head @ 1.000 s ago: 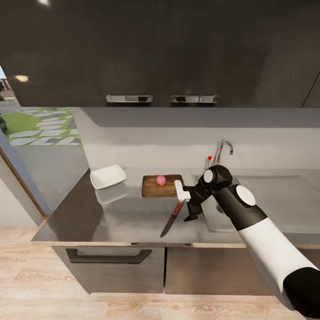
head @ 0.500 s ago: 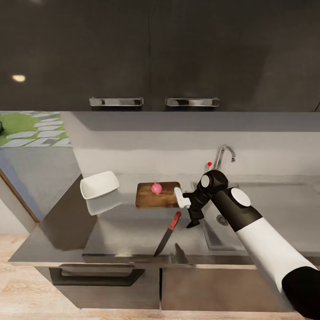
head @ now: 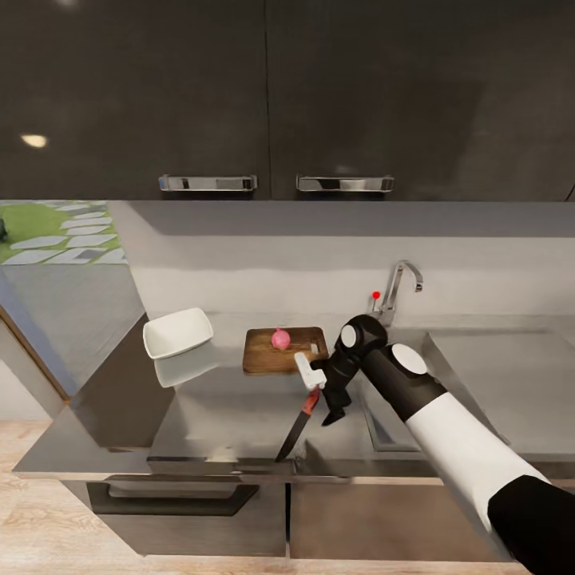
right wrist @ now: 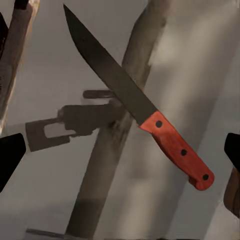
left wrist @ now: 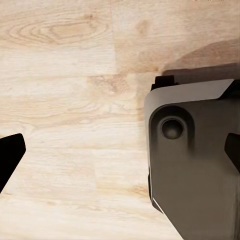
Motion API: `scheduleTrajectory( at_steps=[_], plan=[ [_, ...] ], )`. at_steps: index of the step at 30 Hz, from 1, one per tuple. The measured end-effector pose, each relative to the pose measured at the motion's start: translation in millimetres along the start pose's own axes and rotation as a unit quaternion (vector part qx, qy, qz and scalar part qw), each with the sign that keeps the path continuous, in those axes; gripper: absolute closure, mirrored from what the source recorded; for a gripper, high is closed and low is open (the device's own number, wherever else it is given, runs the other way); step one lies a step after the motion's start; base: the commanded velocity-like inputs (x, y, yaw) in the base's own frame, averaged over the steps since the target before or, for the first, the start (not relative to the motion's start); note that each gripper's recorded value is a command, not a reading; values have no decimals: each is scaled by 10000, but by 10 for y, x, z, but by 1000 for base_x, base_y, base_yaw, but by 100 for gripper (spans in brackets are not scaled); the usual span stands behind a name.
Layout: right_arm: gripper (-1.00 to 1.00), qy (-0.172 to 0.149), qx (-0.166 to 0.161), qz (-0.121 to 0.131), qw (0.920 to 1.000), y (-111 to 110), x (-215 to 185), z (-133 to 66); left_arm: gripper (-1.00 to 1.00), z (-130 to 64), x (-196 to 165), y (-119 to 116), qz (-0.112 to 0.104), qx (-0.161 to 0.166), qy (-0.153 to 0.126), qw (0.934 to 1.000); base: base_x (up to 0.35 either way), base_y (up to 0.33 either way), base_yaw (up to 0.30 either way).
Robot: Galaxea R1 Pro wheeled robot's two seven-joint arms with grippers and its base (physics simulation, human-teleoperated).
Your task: In the kitchen, take the Vidalia onion out of the sink, dice it on the chopping board with the paring knife, put the diced onion into the bowl on the countertop, then place both the paring knife and the chopping board into the sink.
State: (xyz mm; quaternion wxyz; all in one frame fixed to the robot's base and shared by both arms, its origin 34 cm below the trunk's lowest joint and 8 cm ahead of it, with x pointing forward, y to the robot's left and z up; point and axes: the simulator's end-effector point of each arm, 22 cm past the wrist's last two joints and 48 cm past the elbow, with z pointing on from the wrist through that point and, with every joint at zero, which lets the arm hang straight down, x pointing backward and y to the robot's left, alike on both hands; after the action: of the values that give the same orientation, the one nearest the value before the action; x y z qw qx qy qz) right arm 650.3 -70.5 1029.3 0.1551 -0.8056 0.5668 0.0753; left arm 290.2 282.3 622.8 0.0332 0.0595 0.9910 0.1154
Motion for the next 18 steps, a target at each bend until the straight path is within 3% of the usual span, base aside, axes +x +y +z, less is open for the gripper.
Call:
scheduleTrajectory(
  at_steps=[2, 5, 11, 18],
  plan=[
    [-100, -227, -64, -123, 9996, 22, -197, 32, -100, 0, -3, -3, -1, 5, -3, 10000, 0, 0, 0],
    [-100, -314, -85, -167, 9993, 27, -277, 42, -100, 0, -1, -3, -1, 5, -1, 10000, 0, 0, 0],
    [-100, -347, -100, -191, 9992, 34, -310, 48, -100, 0, -3, -4, -1, 6, -3, 10000, 14, 0, 0],
    [-100, -262, -195, -288, 9991, 88, -326, 103, -100, -2, -2, -4, -2, 6, -6, 10000, 213, 0, 0]
  ],
)
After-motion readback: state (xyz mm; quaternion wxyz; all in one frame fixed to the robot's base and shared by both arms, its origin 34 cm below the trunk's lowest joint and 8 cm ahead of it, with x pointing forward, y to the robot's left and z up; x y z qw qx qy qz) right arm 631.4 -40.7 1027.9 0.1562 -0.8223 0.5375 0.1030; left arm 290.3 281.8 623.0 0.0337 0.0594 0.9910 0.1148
